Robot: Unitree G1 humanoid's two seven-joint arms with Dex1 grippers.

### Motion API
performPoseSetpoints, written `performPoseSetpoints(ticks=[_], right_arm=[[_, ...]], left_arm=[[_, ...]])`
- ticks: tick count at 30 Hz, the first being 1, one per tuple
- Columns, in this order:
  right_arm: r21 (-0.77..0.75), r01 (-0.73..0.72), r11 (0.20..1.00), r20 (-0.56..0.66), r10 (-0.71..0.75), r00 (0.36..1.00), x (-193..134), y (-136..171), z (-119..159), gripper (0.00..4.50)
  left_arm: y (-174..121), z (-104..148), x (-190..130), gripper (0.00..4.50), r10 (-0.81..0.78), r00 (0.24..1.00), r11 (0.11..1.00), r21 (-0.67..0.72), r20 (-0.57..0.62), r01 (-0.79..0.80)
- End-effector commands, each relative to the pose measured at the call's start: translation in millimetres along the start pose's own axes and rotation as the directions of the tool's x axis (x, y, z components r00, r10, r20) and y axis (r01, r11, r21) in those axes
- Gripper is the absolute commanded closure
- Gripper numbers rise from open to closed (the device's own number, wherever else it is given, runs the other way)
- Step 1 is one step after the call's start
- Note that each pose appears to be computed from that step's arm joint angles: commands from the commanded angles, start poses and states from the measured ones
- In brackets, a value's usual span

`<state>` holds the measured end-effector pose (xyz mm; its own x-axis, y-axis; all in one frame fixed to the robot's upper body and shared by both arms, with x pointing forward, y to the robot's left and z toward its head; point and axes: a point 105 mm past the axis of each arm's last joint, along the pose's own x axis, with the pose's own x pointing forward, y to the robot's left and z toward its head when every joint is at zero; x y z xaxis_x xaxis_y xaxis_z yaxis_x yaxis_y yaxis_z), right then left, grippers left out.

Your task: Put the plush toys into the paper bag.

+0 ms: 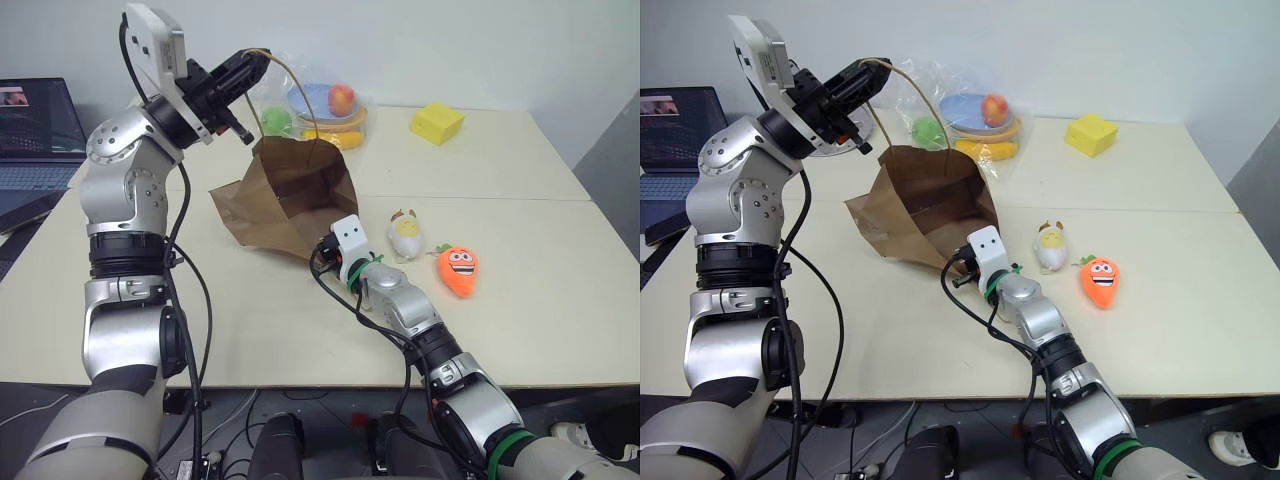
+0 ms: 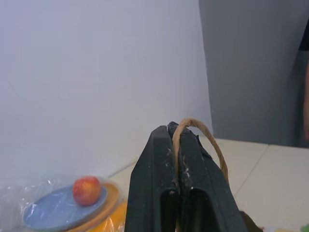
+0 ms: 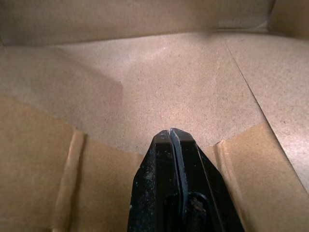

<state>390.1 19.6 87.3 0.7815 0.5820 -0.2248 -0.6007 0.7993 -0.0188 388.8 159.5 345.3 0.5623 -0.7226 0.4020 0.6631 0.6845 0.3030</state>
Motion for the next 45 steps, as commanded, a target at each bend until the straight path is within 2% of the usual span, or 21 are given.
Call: performPoseSetpoints(ticks=[1, 7, 10, 12, 15, 23, 26, 34, 36, 39, 42, 45], right_arm=[[-0.012, 0.02, 1.0, -0.019, -0.02, 1.0, -0.1, -5.2, -3.8, 4.47], [-0.014, 0.048, 0.999, -0.03, -0.048, 0.998, -1.4, -13.6, -4.7, 4.47], [-0.013, 0.045, 0.999, -0.02, -0.045, 0.999, -2.5, -14.6, -2.3, 4.47], [0.008, 0.023, 1.0, 0.027, -0.023, 0.999, -3.5, -12.3, 6.8, 4.47], [0.014, -0.018, 1.0, 0.098, 0.016, 0.995, -6.3, -7.2, 21.6, 4.47], [-0.042, -0.118, 0.992, 0.261, 0.125, 0.957, -22.8, 7.5, 62.3, 4.47], [-0.043, -0.14, 0.989, 0.277, 0.146, 0.95, -31.1, 9.0, 69.5, 4.47], [-0.042, -0.224, 0.974, 0.442, 0.219, 0.87, -99.8, 10.0, 122.9, 4.47], [-0.022, -0.186, 0.982, 0.519, 0.17, 0.838, -129.1, -3.7, 138.1, 4.47], [0.015, -0.088, 0.996, 0.548, 0.066, 0.834, -151.4, -23.8, 141.2, 4.47], [0.006, 0.146, 0.989, 0.445, -0.134, 0.885, -174.7, -63.3, 112.2, 3.91], [-0.024, 0.335, 0.942, 0.332, -0.309, 0.891, -193.0, -91.6, 81.4, 2.95]], left_arm=[[5.7, 43.7, -1.0, 4.5, 0.015, 0.99, 0.995, 0.097, 0.137, -0.028], [2.3, 47.5, -1.3, 4.5, 0.008, 0.988, 0.996, 0.087, 0.157, -0.022], [-0.2, 27.7, -4.7, 4.5, -0.001, 0.997, 0.997, 0.08, 0.08, -0.006], [-9.7, 1.7, -10.6, 4.5, -0.046, 0.999, 0.996, 0.071, -0.018, 0.047], [-24.3, -19.1, -16.0, 4.5, -0.107, 0.991, 0.993, 0.039, -0.084, 0.111], [-43.6, -33.7, -13.8, 4.5, -0.175, 0.978, 0.984, -0.005, -0.118, 0.175], [-46.7, -35.5, -12.8, 4.5, -0.19, 0.974, 0.982, -0.012, -0.127, 0.19], [-52.0, -40.0, -11.0, 4.5, -0.216, 0.967, 0.976, -0.036, -0.138, 0.213], [-52.4, -41.0, -9.9, 4.5, -0.216, 0.966, 0.976, -0.036, -0.139, 0.213], [-53.1, -41.4, -8.9, 4.5, -0.219, 0.966, 0.976, -0.037, -0.139, 0.216], [-53.2, -41.1, -9.5, 4.5, -0.225, 0.964, 0.974, -0.038, -0.141, 0.222], [-54.5, -42.4, -10.9, 4.5, -0.237, 0.96, 0.972, -0.039, -0.15, 0.233]])
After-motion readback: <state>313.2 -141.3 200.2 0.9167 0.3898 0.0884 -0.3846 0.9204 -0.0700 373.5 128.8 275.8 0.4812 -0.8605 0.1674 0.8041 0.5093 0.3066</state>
